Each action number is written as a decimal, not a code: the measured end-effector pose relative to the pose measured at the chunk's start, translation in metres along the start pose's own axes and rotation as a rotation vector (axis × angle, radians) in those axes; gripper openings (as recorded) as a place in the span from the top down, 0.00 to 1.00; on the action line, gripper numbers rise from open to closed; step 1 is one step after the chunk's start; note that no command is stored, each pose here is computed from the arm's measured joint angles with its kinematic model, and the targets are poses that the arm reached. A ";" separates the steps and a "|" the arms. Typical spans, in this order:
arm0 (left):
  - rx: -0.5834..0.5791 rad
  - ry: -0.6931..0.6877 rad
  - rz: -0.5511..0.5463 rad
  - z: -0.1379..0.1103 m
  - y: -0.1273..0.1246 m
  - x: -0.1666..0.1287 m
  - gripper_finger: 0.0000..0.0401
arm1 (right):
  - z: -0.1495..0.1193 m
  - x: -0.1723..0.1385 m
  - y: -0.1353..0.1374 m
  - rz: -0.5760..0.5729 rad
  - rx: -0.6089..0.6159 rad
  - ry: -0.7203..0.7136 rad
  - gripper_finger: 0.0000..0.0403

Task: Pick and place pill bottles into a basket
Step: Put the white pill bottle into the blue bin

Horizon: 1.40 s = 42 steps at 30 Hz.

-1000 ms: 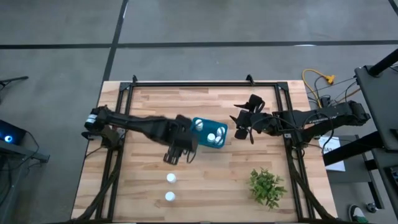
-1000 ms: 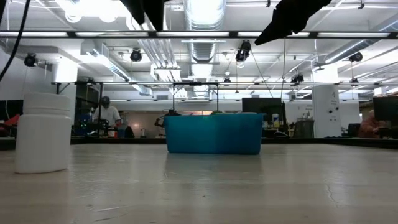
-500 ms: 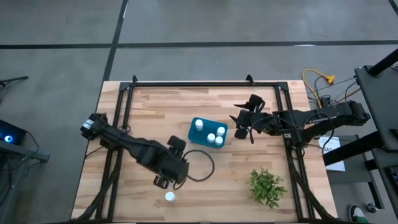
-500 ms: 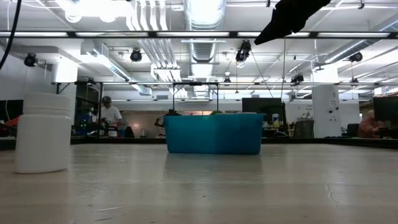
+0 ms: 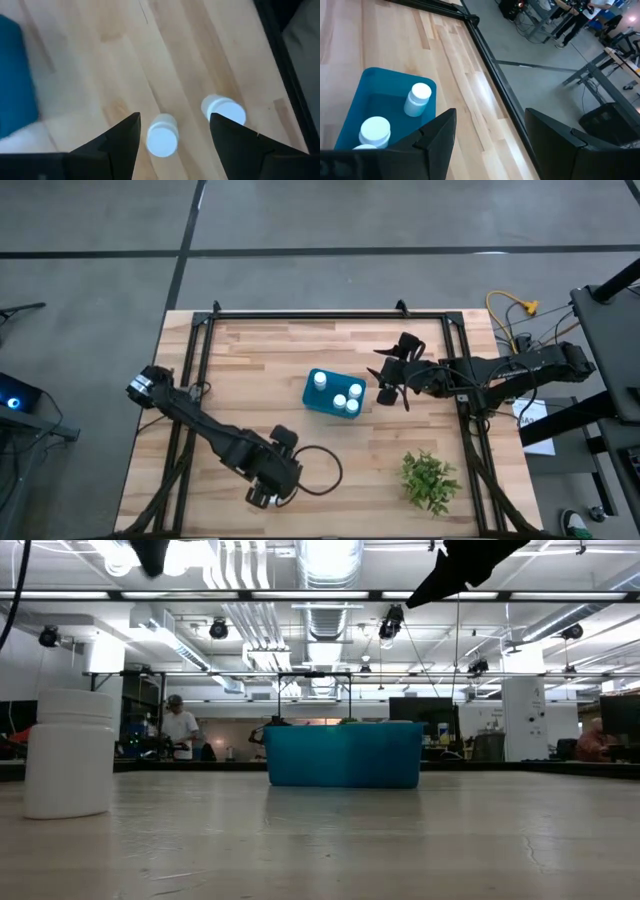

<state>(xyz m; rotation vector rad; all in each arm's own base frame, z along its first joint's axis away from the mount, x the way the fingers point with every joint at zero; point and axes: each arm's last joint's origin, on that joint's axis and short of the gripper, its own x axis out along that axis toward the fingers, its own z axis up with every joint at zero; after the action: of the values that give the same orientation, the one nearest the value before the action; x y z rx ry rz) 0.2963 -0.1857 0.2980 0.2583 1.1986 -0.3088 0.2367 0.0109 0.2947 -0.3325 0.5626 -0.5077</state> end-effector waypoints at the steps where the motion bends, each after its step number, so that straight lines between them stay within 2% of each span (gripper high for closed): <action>1: -0.005 0.011 -0.008 -0.003 -0.002 0.005 0.45 | 0.000 0.000 0.000 0.001 0.001 0.000 0.44; 9: -0.060 0.055 -0.041 -0.016 -0.014 0.026 0.45 | 0.000 0.000 0.000 0.002 0.003 -0.001 0.44; 15: -0.052 -0.014 -0.072 -0.012 -0.027 0.027 0.45 | 0.000 0.000 0.000 0.002 0.010 -0.001 0.44; 28: -0.099 -0.032 -0.087 -0.014 -0.039 0.027 0.45 | 0.000 0.000 0.001 0.025 0.021 -0.004 0.44; 33: -0.095 0.010 -0.082 -0.013 -0.047 0.043 0.45 | 0.000 0.000 0.001 0.026 0.026 -0.003 0.44; 38: -0.095 0.127 -0.106 -0.012 -0.055 0.068 0.45 | 0.000 0.000 0.001 0.028 0.030 -0.004 0.44; 42: -0.092 0.176 -0.082 -0.011 -0.055 0.071 0.45 | 0.000 0.000 0.001 0.030 0.032 -0.003 0.44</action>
<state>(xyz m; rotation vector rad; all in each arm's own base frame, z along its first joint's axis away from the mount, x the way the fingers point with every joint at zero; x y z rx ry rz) 0.2898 -0.2399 0.2253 0.1594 1.3954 -0.3060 0.2371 0.0116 0.2944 -0.2945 0.5551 -0.4863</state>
